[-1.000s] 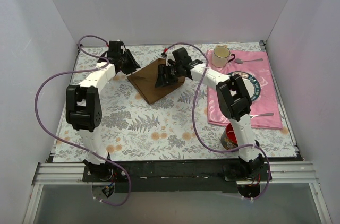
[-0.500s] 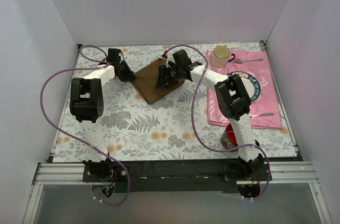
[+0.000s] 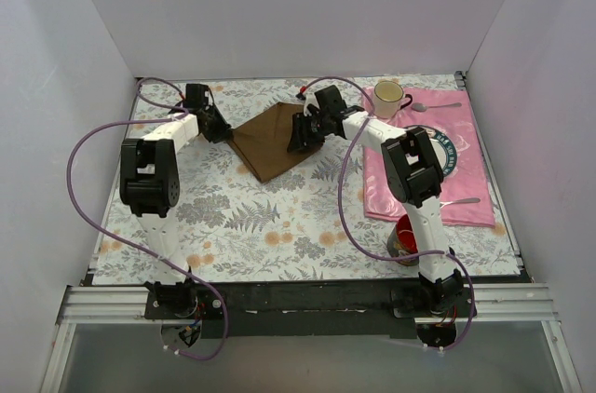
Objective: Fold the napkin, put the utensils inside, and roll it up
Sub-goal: Fold the napkin
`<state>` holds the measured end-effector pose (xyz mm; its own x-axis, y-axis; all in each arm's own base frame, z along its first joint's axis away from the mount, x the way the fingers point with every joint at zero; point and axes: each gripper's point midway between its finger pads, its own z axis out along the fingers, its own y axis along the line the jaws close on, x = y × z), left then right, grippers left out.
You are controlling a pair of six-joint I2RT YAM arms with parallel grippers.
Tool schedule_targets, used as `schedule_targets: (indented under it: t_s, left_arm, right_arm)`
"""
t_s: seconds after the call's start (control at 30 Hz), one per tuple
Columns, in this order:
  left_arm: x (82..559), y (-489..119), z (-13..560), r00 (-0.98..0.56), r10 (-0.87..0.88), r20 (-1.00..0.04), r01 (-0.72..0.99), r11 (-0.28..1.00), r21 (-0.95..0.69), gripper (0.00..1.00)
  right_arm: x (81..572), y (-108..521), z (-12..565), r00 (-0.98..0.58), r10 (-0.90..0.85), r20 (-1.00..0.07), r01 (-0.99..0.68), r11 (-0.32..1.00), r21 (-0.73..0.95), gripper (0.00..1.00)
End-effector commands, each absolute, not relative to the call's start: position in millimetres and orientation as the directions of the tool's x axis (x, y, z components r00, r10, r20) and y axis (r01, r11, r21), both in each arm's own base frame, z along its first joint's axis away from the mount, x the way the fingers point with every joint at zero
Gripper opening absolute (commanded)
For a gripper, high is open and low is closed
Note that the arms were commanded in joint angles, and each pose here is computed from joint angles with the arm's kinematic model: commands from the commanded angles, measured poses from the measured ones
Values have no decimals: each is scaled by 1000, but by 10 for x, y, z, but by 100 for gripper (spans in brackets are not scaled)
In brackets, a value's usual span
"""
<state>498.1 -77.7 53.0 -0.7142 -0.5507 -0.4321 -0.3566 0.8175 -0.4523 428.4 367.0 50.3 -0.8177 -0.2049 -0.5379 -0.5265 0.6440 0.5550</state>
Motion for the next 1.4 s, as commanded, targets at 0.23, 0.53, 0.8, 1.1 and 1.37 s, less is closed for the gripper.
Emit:
schedule_targets:
  t_s: [0.23,0.53,0.8,1.1,1.37]
  left_arm:
    - [5017,-1258,1260,-721,-529,-449,-170,762,-625,27]
    - [5167,-1009,665,-725,-532,-437,-268,803,-532,25]
    - [5097,-787,516,-721,-522,-455,-313,832,-459,25]
    - [5124,-874,961,-694,-520,-498,-256,825,-504,25]
    - [5023,-1292,1346,-719,-519,-462,-159,770,-618,27]
  right_arm:
    - [4332,3641,1081,-765,-194,-615,-576,633,517,53]
    - [4246,3549,999,-777,-181,-603,-561,634,532,50]
    - [4334,3423,473,-778,-240,-580,-564,674,477,45]
    - [4437,3407,893,-732,-252,-633,-600,678,425,45]
    - [4449,3284,1006,-723,-233,-650,-590,699,405,52]
